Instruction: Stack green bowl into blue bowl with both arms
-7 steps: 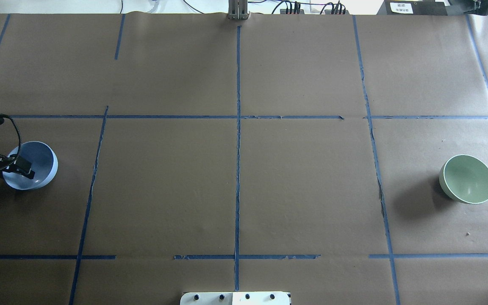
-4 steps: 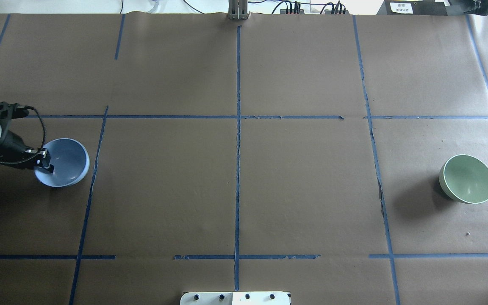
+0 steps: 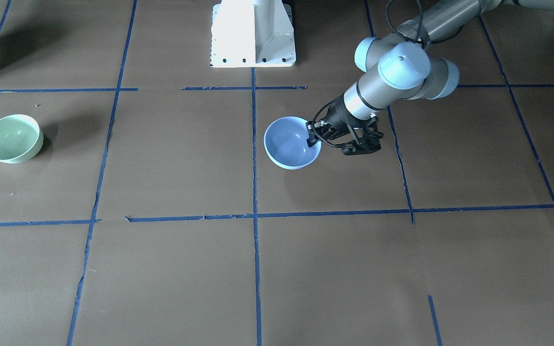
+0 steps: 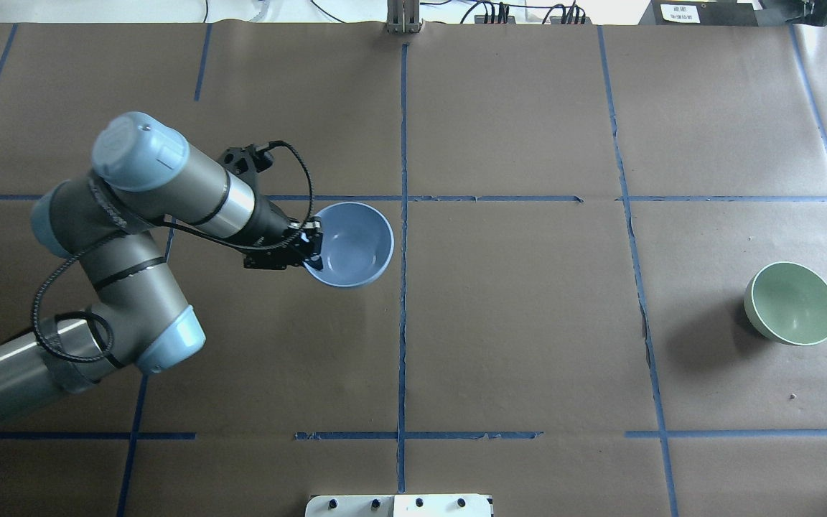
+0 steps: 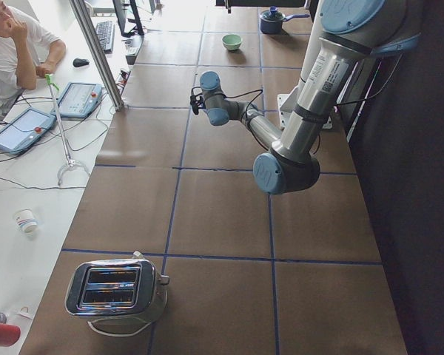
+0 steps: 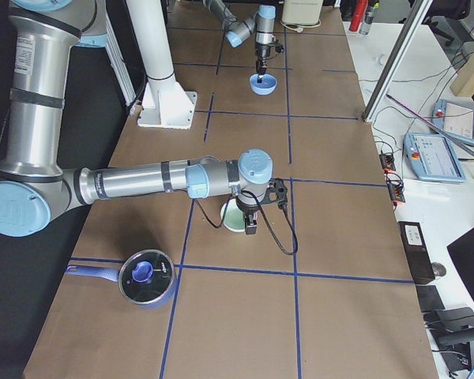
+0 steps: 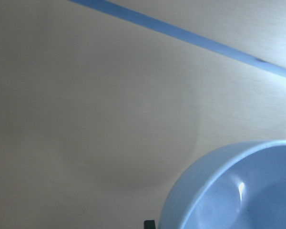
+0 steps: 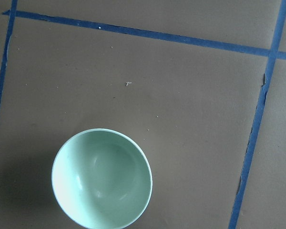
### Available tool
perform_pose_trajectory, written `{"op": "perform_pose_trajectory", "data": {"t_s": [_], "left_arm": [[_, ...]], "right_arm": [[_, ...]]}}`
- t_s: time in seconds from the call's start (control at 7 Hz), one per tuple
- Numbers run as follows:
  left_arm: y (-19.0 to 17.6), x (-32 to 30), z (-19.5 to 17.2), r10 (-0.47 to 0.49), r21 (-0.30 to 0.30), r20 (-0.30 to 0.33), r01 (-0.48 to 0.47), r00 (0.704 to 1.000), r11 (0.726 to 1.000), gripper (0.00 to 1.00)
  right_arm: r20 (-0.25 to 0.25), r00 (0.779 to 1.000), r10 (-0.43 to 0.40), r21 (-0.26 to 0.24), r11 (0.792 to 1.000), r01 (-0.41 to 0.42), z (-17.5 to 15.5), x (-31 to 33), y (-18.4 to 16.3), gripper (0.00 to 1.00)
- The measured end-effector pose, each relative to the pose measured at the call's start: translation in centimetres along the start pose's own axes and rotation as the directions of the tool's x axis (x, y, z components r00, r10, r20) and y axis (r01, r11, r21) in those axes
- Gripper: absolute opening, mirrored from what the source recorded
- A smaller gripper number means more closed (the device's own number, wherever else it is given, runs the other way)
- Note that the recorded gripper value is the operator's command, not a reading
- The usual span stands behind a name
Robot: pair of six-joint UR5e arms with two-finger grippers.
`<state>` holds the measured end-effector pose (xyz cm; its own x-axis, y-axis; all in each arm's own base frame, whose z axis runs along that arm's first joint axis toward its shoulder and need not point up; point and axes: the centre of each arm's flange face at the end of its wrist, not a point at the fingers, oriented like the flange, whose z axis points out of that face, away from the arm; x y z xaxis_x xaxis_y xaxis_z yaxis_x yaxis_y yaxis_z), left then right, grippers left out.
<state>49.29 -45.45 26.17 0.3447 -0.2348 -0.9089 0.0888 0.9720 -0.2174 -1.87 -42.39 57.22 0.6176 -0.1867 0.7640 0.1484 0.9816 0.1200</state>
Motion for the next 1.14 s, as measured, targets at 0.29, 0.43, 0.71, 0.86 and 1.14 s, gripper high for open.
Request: {"op": "perform_pose_trajectory", "data": {"t_s": [0.29, 0.43, 0.71, 0.86, 1.14], "left_arm": [[2.6, 2.3, 3.8, 0.014, 0.058, 0.030, -0.015, 0.999, 0.998, 0.02], [3.2, 2.3, 5.2, 0.017, 0.064, 0.045, -0.020, 0.999, 0.998, 0.02], [4.4, 3.2, 6.8, 0.030, 0.077, 0.049, -0.033, 0.998, 0.996, 0.27], [4.7, 3.5, 7.1, 0.033, 0.082, 0.049, -0.037, 0.998, 0.996, 0.42], [4.7, 3.5, 7.5, 0.034, 0.085, 0.054, -0.039, 0.998, 0.996, 0.91]], "right_arm": [[0.001, 1.000, -0.003, -0.002, 1.000, 0.003, 0.1, -0.1, 0.0, 1.00], [0.001, 1.000, -0.006, -0.005, 1.000, 0.006, 0.2, -0.3, -0.1, 1.00], [0.002, 1.000, -0.009, -0.009, 1.000, 0.009, 0.4, -0.4, -0.1, 1.00], [0.002, 1.000, -0.010, -0.009, 1.000, 0.010, 0.4, -0.4, -0.1, 1.00], [0.002, 1.000, -0.010, -0.010, 1.000, 0.010, 0.4, -0.4, -0.1, 1.00]]}}
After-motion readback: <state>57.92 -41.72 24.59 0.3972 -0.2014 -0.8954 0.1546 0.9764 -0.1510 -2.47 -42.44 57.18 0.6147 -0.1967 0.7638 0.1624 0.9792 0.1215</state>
